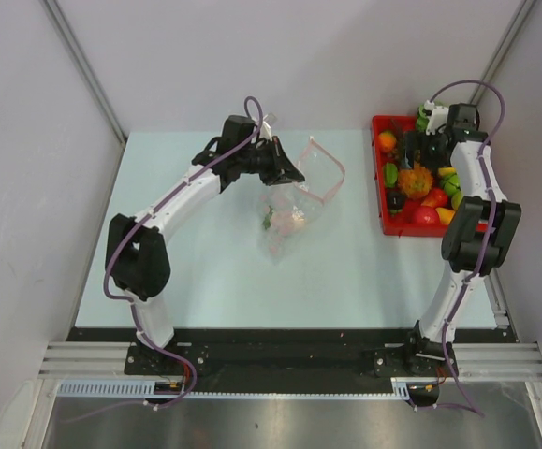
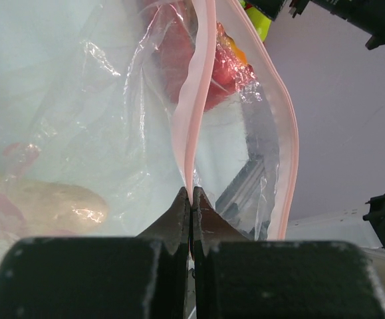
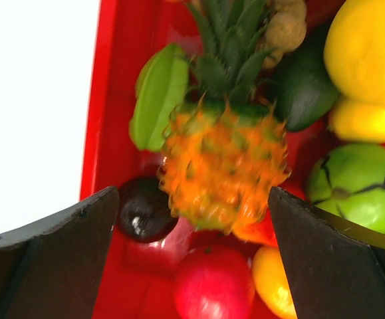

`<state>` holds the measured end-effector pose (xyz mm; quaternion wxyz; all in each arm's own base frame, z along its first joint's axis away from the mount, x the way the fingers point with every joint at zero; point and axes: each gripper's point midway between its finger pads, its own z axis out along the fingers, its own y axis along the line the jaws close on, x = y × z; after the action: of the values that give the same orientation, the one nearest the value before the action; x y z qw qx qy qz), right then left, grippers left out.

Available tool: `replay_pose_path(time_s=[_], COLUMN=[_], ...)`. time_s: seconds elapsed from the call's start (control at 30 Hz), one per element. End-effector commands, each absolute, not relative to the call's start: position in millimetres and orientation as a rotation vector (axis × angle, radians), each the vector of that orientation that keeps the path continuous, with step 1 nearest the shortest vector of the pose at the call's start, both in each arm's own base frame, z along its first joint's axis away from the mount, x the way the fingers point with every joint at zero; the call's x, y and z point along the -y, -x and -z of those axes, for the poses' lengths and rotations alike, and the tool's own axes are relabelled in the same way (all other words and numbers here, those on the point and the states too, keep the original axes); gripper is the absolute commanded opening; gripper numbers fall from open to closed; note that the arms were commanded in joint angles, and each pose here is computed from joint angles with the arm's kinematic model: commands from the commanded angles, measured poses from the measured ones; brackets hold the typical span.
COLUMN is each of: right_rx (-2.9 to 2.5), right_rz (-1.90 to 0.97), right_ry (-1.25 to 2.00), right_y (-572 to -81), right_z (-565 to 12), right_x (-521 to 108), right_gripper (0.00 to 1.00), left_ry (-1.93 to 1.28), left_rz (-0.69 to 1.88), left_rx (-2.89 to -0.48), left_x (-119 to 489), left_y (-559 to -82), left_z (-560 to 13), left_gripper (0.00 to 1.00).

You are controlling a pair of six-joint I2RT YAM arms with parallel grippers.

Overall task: Place the food in the zip-top bag and seal the zipper
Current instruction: Pick up the fake fruit from the bin.

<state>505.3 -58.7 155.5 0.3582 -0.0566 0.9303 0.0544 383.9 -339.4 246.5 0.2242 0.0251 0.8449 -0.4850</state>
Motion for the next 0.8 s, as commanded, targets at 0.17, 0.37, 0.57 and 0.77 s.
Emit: replay_pose_path(time_s=[0.17, 0.37, 0.57, 0.77], right_rx=[-2.333, -2.273, -2.246, -2.275], right_rz=[-0.101, -0.091, -0.039, 0.039], right_ry=[0.147, 0.169, 0.175, 0.184], right_y=[-552.4, -580.3, -608.9, -623.8], right_z=[-163.5, -165.2, -158.5, -141.5], right_x=[65.9, 55.2, 54.7, 64.1], right_gripper=[1.0, 0.96, 0.89, 0.87], left_ry=[-0.116, -0.121, -0.116, -0.104], left_rz=[1.313, 1.3, 1.295, 1.29], left_rx=[-2.294, -2.297, -2.297, -2.303], left_x=[341.9, 340.9, 339.6, 337.4], left_y=[-392.4, -392.8, -395.8, -400.0], left_z=[-249.7, -247.6, -246.3, -242.4], left_gripper=[0.0, 0.01, 0.0, 0.0])
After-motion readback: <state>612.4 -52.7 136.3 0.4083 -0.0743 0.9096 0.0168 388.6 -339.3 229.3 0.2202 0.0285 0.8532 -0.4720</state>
